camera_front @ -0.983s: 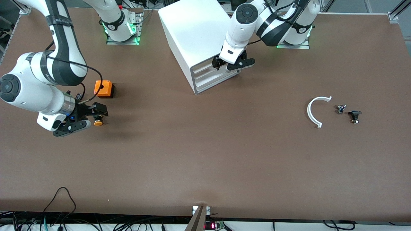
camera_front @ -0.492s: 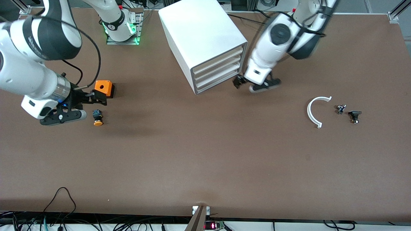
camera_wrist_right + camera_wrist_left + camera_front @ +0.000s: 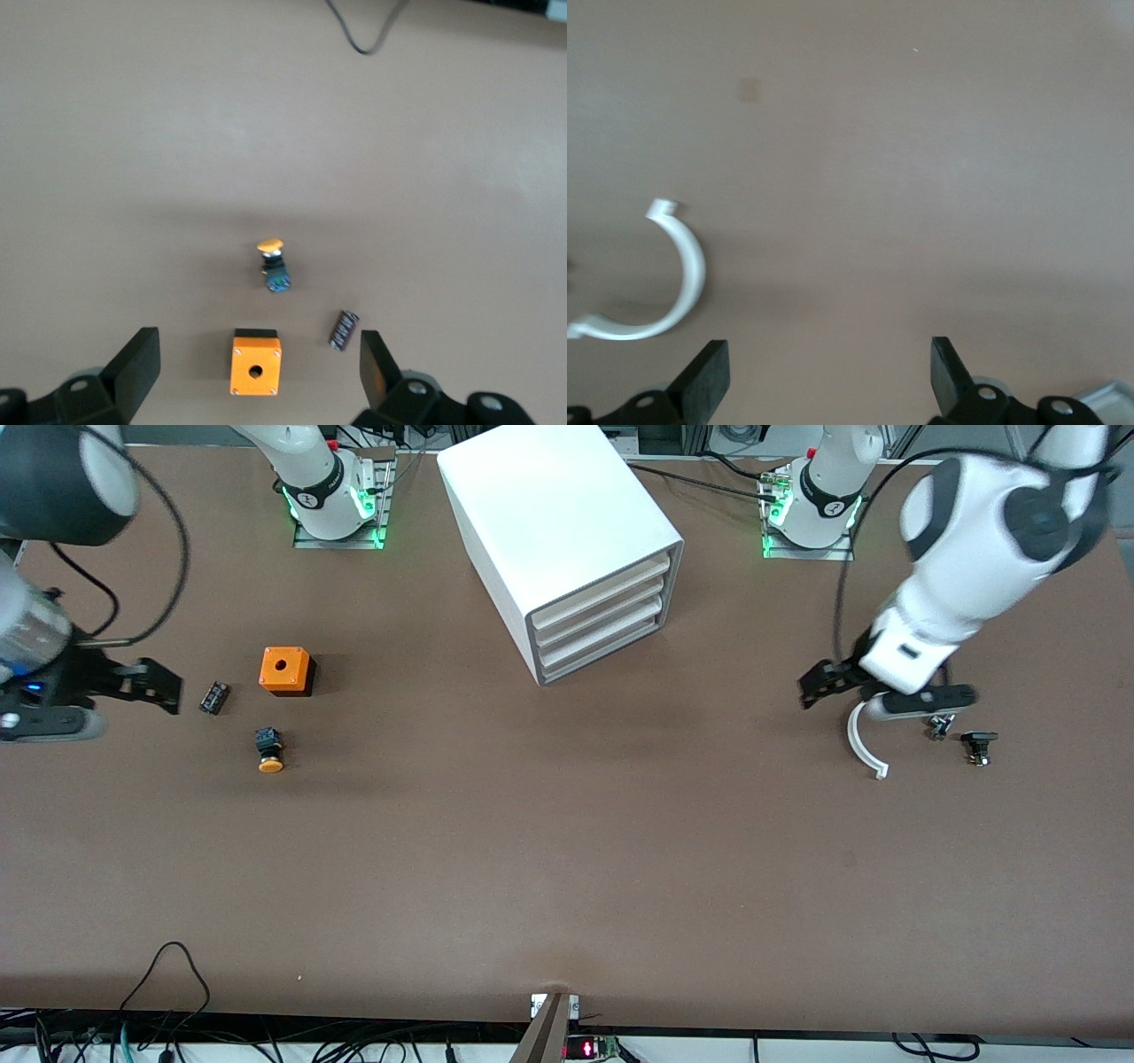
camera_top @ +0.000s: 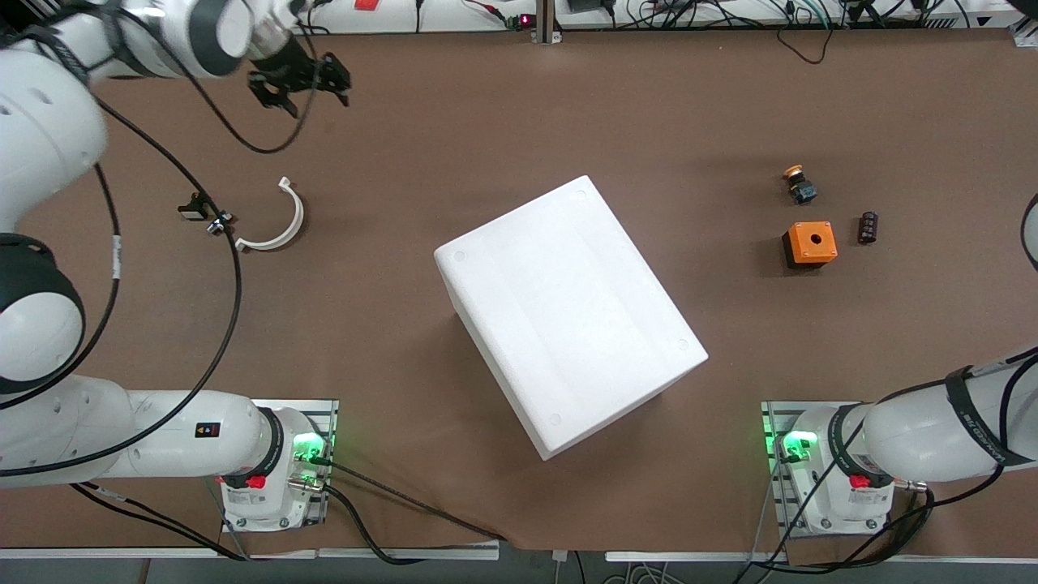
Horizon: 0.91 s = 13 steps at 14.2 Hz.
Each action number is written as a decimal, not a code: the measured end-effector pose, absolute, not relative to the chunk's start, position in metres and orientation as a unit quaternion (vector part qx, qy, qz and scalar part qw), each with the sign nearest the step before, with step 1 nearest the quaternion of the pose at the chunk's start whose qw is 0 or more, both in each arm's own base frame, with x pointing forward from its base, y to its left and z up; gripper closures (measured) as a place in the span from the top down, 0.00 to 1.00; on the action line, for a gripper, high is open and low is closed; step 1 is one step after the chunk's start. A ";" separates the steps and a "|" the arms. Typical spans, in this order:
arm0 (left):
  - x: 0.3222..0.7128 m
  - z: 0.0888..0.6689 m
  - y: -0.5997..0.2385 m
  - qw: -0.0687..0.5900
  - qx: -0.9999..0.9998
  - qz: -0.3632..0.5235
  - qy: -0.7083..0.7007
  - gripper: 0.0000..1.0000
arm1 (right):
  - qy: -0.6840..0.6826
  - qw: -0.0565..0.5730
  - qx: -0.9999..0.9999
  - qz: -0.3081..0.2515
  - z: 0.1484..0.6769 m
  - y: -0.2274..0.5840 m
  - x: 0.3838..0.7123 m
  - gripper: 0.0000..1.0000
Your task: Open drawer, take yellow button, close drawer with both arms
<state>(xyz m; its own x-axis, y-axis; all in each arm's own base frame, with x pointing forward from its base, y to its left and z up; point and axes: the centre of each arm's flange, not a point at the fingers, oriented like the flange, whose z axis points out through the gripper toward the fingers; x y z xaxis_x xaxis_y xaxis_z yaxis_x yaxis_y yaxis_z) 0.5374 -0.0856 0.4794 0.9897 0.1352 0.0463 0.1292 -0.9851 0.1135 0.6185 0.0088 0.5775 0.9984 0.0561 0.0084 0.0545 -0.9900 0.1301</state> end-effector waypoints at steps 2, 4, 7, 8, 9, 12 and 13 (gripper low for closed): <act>0.533 0.523 -0.036 0.055 0.998 0.017 0.032 1.00 | 0.023 0.062 0.998 -0.010 0.576 -0.018 0.614 1.00; 0.529 0.556 -0.003 0.043 0.999 0.011 0.007 1.00 | 0.029 0.051 0.998 -0.020 0.576 -0.022 0.607 1.00; 0.527 0.583 0.009 0.004 1.000 0.010 -0.007 1.00 | 0.026 0.035 0.999 -0.015 0.588 -0.016 0.582 1.00; 0.527 0.589 0.008 -0.004 1.000 0.011 -0.010 1.00 | 0.009 0.033 0.999 -0.010 0.594 -0.013 0.574 1.00; 0.526 0.592 0.006 -0.007 1.000 0.009 -0.013 1.00 | -0.007 0.032 0.999 -0.006 0.600 -0.011 0.567 1.00; 0.526 0.592 0.002 -0.008 1.000 0.000 -0.017 1.00 | -0.001 0.031 1.000 0.000 0.602 -0.013 0.559 1.00; 0.527 0.589 0.002 -0.008 1.000 -0.004 -0.017 1.00 | 0.001 0.031 1.000 0.000 0.600 -0.013 0.560 1.00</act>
<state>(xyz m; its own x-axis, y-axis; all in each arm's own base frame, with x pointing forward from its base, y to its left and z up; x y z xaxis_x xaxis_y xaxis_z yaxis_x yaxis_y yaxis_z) 0.5266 0.0018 0.5893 0.9994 -0.0337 -0.0076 -0.0338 -0.9993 -0.0159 0.5602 -0.0132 0.6003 1.0000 0.0028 0.0006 0.0028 -0.9981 0.0615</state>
